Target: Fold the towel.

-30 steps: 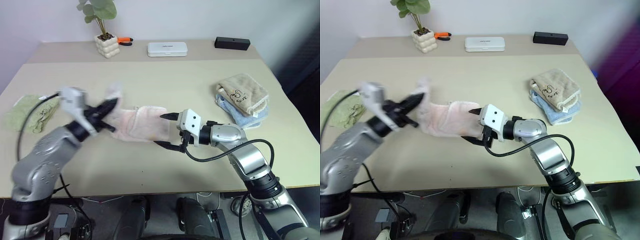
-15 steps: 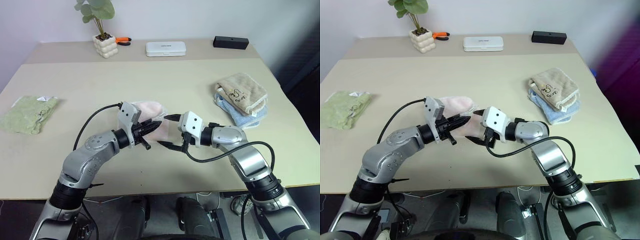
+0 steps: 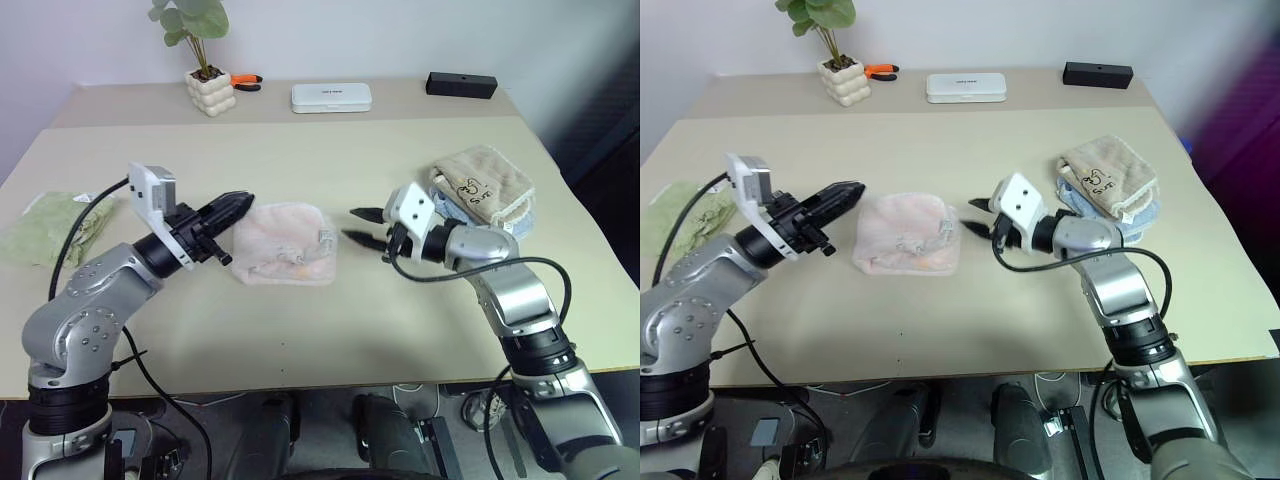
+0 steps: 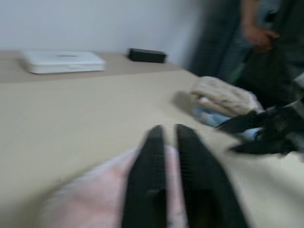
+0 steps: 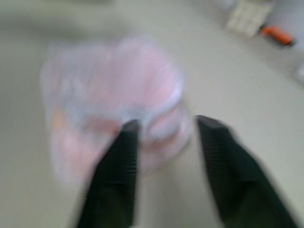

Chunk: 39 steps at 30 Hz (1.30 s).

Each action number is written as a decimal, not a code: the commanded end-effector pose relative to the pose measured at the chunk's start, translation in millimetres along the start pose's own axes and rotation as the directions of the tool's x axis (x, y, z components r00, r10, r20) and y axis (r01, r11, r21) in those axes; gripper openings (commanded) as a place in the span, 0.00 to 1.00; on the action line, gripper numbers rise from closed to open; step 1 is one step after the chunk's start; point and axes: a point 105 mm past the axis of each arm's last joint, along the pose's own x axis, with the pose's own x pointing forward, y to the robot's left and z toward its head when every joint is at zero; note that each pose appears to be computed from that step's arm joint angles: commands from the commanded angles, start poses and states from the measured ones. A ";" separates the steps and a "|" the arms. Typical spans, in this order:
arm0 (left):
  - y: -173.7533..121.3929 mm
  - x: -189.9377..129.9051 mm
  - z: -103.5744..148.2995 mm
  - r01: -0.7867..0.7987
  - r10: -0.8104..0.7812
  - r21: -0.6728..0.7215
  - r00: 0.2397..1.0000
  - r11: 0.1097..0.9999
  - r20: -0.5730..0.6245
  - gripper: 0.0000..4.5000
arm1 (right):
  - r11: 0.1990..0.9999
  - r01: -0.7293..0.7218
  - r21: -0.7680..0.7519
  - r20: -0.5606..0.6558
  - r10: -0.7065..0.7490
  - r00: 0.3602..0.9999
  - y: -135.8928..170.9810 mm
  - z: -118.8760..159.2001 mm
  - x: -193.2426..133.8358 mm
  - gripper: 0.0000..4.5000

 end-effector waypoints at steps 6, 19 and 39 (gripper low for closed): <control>3.5 29.6 -50.3 -0.091 0.100 0.076 0.988 0.993 -0.116 0.00 | 0.995 -0.067 0.078 0.046 0.063 0.997 29.8 14.5 48.5 0.01; 2.8 14.0 -89.0 -0.101 0.120 0.110 0.976 0.989 -0.179 0.00 | 0.978 0.025 0.205 -0.171 0.010 0.985 41.6 -51.9 48.3 0.13; 14.8 -4.4 -107.2 -0.339 0.203 -0.572 0.936 0.747 -0.288 0.97 | 0.956 -0.280 -0.091 0.002 0.281 0.960 67.8 11.2 4.3 1.00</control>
